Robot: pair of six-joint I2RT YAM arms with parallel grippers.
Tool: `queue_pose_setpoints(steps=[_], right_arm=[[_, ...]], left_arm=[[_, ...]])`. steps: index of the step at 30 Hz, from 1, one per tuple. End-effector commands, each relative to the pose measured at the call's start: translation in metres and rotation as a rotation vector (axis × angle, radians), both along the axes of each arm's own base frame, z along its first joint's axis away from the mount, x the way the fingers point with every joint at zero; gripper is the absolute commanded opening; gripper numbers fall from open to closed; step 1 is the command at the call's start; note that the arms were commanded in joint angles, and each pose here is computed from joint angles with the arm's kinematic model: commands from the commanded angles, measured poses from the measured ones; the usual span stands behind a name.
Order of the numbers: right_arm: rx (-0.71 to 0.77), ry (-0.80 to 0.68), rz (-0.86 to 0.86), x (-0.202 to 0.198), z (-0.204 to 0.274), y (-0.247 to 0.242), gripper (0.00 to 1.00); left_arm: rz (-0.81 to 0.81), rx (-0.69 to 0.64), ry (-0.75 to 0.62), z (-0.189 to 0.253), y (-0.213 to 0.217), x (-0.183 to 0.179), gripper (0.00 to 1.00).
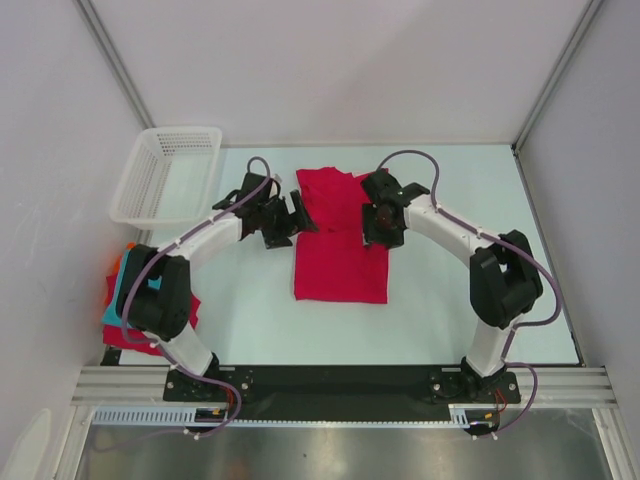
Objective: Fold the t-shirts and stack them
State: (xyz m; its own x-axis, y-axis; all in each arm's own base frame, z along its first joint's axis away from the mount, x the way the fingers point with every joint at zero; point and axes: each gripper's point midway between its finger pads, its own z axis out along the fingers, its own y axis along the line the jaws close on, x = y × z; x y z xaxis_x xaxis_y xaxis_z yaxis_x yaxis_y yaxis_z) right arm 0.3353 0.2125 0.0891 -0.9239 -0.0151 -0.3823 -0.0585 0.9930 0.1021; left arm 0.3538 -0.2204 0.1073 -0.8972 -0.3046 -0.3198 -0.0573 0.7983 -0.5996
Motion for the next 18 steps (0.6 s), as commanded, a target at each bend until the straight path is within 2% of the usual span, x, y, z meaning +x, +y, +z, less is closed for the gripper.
queue_pose_setpoints(steps=[1,8,11,18], right_arm=[[0.054,-0.117,0.02,0.001,0.049,0.013,0.56],[0.095,-0.085,0.023,-0.043,0.035,0.018,0.57],[0.085,-0.04,0.021,-0.069,0.01,0.013,0.57],[0.03,0.014,0.006,-0.099,-0.024,-0.003,0.58]], left_arm=[[-0.028,-0.017,-0.055,0.014,0.004,-0.011,0.96],[-0.03,-0.031,-0.001,-0.014,0.014,-0.062,0.96],[-0.036,-0.035,-0.001,-0.021,0.014,-0.084,0.96],[-0.058,-0.024,0.054,-0.051,0.009,-0.111,0.96]])
